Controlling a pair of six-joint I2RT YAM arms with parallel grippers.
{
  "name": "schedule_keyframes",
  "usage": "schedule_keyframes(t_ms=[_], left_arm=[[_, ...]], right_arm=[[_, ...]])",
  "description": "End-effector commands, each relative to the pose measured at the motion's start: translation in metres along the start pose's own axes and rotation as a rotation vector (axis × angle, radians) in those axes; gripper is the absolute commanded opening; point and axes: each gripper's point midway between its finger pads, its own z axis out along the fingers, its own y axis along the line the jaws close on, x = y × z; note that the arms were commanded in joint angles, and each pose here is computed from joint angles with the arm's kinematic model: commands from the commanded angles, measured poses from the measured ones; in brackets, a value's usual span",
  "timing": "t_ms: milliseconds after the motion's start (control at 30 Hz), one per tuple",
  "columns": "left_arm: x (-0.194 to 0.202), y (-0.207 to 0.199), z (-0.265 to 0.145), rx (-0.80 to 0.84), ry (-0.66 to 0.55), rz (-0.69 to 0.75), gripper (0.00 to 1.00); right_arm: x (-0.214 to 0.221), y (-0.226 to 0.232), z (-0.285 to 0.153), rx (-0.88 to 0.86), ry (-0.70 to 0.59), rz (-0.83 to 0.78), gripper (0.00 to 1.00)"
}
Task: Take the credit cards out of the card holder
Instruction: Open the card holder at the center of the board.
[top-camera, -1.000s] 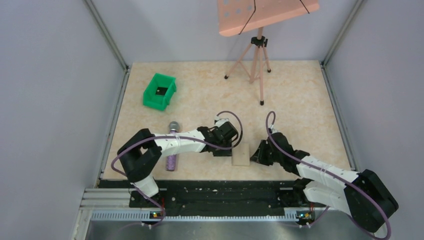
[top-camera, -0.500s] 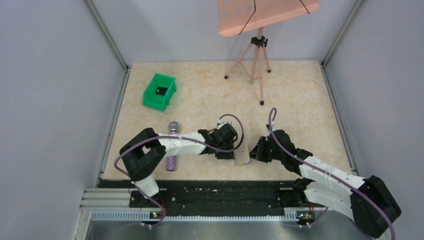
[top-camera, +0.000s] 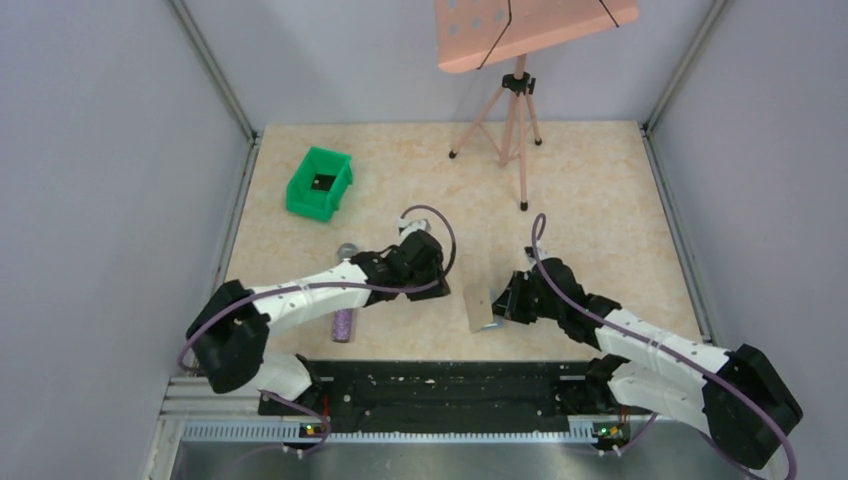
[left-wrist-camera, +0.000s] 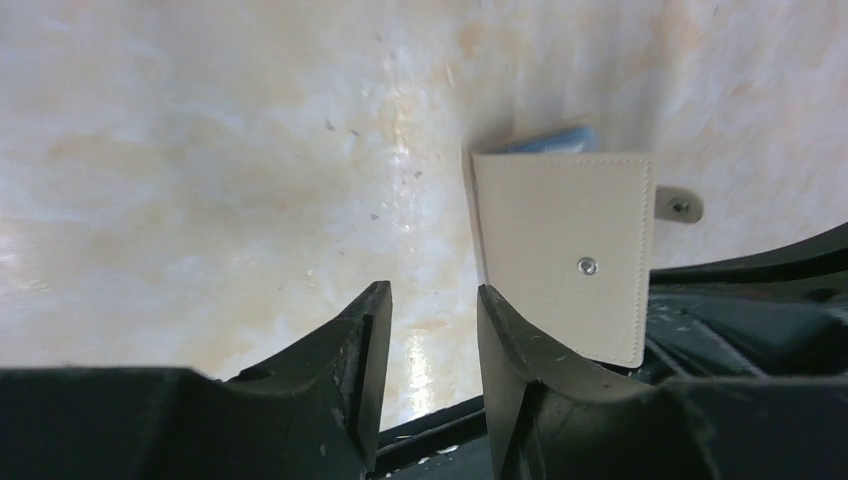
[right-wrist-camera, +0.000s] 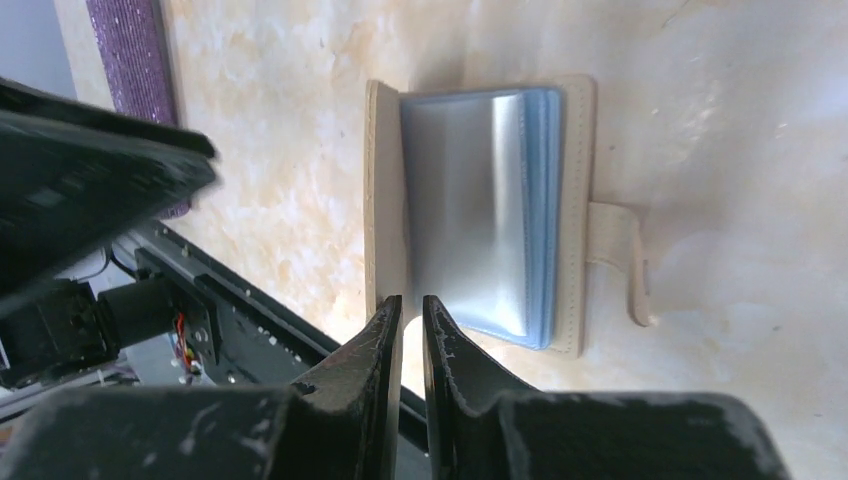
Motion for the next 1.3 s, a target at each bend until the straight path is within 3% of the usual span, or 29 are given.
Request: schedule_keyframes(t_ms=[0,300,800,1267], left_arm=[[-0.030,0.019,-0.030,-0.040,-0.120,-0.028,0.43],[-0.048,0.020,-0.063,0.033,-0.138,-0.064,0.42],[-0.010,-0.030,-0.047,0.362,0.008,-0.010,0.38],[0.002,-0.039,-0.029,0.338,0.051,0.008,0.33]], right_arm=[[-0.014,0.035,0.002,-0.074,-0.038,-0.025,0.13],[0.006,0.069,0.028,-0.115,0.028,-0.078,0.14],[0.016,0.042,0.050,-0.011,0.036,-0.088,0.16],[0.022,0.034,0.055,0.037,0.056,-0.110,0.15]])
